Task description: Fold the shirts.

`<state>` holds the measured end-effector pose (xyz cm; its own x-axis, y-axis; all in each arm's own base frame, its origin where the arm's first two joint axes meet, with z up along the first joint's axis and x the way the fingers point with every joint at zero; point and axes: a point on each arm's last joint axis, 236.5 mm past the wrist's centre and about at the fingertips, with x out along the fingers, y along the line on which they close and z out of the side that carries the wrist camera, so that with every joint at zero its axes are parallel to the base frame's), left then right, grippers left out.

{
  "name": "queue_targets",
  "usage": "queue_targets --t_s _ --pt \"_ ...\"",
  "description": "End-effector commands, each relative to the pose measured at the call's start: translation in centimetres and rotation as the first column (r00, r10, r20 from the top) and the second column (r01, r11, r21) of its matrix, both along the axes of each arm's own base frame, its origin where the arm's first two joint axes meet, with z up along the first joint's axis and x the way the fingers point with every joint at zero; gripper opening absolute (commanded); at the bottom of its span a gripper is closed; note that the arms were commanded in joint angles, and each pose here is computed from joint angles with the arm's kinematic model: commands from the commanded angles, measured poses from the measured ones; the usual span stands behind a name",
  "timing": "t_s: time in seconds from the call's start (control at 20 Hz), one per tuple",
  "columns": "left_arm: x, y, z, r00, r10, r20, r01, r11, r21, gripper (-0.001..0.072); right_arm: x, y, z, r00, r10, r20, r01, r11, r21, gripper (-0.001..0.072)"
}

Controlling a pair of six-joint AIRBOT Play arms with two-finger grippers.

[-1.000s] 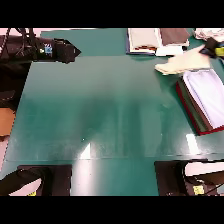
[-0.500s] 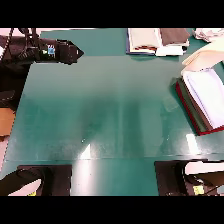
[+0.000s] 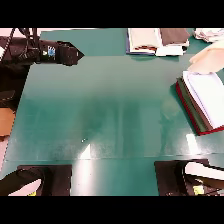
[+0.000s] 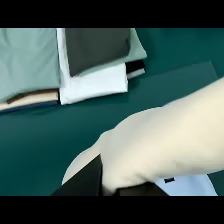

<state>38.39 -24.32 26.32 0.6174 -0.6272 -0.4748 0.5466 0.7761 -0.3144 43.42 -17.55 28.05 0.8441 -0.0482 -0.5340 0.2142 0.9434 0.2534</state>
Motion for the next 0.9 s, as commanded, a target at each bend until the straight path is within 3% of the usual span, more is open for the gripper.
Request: queue_targets --t_s 0.0,0.25,0.3,0.4,0.5,0.7,0.85 --pt "0.0 0.1 -0.2 1.0 -0.001 -0.001 0.001 1.0 0.01 0.0024 -4.5 -0.6 -3.8 0.993 0.003 -0.121 -0.004 1.0 -0.011 0.0017" --pt "0.0 0.1 -0.2 1.0 -0.001 0.0 0.001 1.0 0.011 0.0024 -13.5 -5.5 -12.7 0.915 -0.169 -0.366 0.166 0.985 -0.039 0.0027" --pt "0.0 0.1 -0.2 1.0 -0.001 0.0 0.001 1.0 0.011 0.0024 -15.5 -6.4 -14.2 0.885 -0.207 -0.417 0.203 0.978 -0.056 0.0109" --pt "0.0 0.1 -0.2 1.0 -0.001 0.0 0.001 1.0 0.011 0.0024 -18.6 -7.6 -16.4 0.838 -0.267 -0.476 0.263 0.962 -0.076 0.042" --pt "0.0 0.1 -0.2 1.0 -0.001 -0.001 0.001 1.0 0.012 0.0024 -21.4 -8.9 -17.0 0.798 -0.333 -0.502 0.326 0.94 -0.105 0.0604" --pt "0.0 0.1 -0.2 1.0 -0.001 -0.001 0.001 1.0 0.011 0.0024 -24.0 -11.1 -12.8 0.787 -0.467 -0.403 0.444 0.883 -0.154 0.0624" --pt "0.0 0.1 -0.2 1.0 -0.001 -0.001 0.001 1.0 0.01 0.0025 -18.4 -8.1 -7.5 0.907 -0.381 -0.179 0.382 0.924 -0.03 0.0623"
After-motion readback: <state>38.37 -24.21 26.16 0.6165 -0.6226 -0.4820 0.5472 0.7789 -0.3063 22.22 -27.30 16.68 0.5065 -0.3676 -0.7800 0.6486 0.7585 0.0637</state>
